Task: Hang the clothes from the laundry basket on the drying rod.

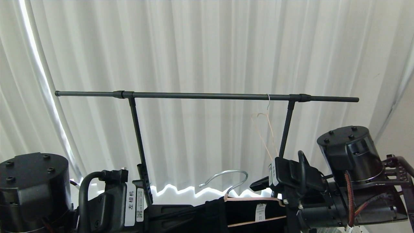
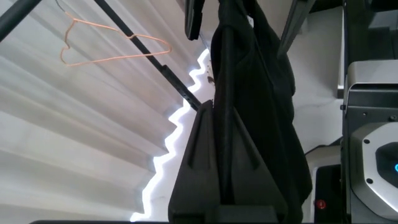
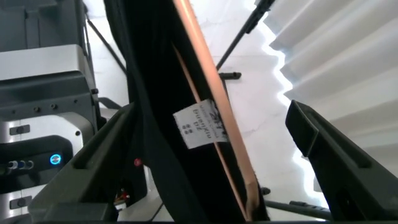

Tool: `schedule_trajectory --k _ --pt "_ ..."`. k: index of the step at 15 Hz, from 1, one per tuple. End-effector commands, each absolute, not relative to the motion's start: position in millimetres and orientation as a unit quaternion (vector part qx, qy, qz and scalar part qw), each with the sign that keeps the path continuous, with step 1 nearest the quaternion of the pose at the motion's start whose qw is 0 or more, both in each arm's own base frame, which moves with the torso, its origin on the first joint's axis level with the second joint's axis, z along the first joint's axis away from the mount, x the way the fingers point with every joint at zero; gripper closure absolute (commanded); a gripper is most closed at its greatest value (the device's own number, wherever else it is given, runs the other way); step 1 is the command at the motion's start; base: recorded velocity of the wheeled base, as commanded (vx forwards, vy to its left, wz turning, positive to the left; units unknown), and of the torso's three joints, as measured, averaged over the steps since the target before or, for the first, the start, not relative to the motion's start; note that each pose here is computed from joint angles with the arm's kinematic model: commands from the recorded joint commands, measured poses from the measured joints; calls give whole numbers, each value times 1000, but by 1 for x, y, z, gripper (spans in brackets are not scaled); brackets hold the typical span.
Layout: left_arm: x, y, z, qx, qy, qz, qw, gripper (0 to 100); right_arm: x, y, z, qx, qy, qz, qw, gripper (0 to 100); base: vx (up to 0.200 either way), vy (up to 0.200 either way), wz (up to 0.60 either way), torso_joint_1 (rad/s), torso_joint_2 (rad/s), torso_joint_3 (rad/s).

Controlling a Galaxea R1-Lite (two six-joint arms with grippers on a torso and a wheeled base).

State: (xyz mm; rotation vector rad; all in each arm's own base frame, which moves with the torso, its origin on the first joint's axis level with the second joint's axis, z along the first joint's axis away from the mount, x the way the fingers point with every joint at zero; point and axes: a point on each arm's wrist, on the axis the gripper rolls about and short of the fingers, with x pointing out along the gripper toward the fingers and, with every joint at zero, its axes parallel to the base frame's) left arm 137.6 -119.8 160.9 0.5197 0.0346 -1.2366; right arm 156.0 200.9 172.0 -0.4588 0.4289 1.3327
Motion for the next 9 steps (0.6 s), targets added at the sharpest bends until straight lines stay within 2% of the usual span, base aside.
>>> schedule_trajectory --k 1,2,9 --pt "137 -119 162 241 14 -573 784 100 156 202 171 -210 197 607 741 0 0 0 0 0 0 0" --pt "137 -119 162 241 14 -573 784 100 157 202 172 -210 194 605 743 100 0 0 0 0 0 0" --pt "135 -122 162 241 10 -579 779 100 157 202 174 -209 184 605 746 100 0 0 0 0 0 0"
